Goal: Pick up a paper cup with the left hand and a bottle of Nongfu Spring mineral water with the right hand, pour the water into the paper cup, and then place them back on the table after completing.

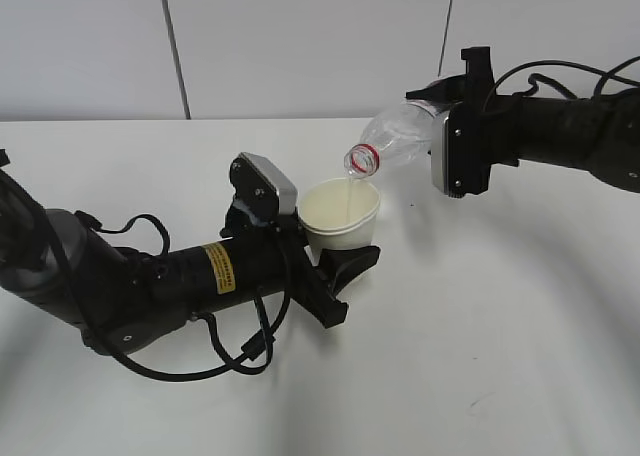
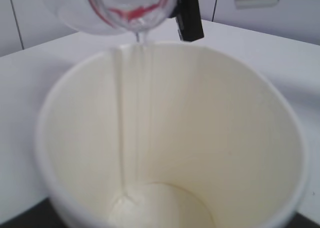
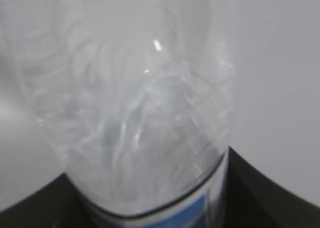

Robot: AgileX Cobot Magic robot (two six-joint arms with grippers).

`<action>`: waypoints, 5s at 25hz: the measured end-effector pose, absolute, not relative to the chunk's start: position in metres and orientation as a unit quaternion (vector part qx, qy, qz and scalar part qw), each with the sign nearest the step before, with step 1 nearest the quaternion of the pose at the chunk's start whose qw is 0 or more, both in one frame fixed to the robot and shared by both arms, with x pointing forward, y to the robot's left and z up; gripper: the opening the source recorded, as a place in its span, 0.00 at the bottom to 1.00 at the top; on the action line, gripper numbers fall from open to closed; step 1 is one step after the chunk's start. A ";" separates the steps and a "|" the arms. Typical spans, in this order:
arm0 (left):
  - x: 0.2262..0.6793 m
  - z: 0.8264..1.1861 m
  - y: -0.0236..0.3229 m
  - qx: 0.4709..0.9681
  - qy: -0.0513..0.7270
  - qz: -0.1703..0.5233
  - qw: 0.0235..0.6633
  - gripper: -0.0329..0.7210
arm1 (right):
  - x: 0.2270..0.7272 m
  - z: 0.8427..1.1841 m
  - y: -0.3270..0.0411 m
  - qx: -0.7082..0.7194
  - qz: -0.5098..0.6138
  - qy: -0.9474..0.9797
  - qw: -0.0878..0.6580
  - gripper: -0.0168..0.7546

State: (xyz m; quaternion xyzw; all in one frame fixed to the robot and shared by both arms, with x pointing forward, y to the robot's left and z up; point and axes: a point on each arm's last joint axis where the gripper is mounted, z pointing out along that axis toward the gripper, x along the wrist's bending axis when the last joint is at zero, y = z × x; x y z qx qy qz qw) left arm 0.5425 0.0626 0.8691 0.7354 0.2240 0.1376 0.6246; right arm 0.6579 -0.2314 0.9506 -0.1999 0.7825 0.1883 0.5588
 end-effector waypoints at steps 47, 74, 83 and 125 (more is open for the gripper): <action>0.543 0.868 0.063 0.740 0.227 0.138 0.618 0.56 | 0.659 0.952 -0.233 -0.225 0.160 0.771 0.574 0.56; 0.543 0.867 0.063 0.741 0.227 0.137 0.616 0.56 | 0.659 0.953 -0.233 -0.225 0.160 0.770 0.575 0.56; 0.543 0.867 0.063 0.741 0.228 0.138 0.616 0.56 | 0.659 0.953 -0.232 -0.204 0.179 0.774 0.572 0.56; 0.559 0.866 0.081 0.726 0.286 0.165 0.603 0.56 | 0.659 0.952 -0.235 0.315 0.488 0.729 0.361 0.56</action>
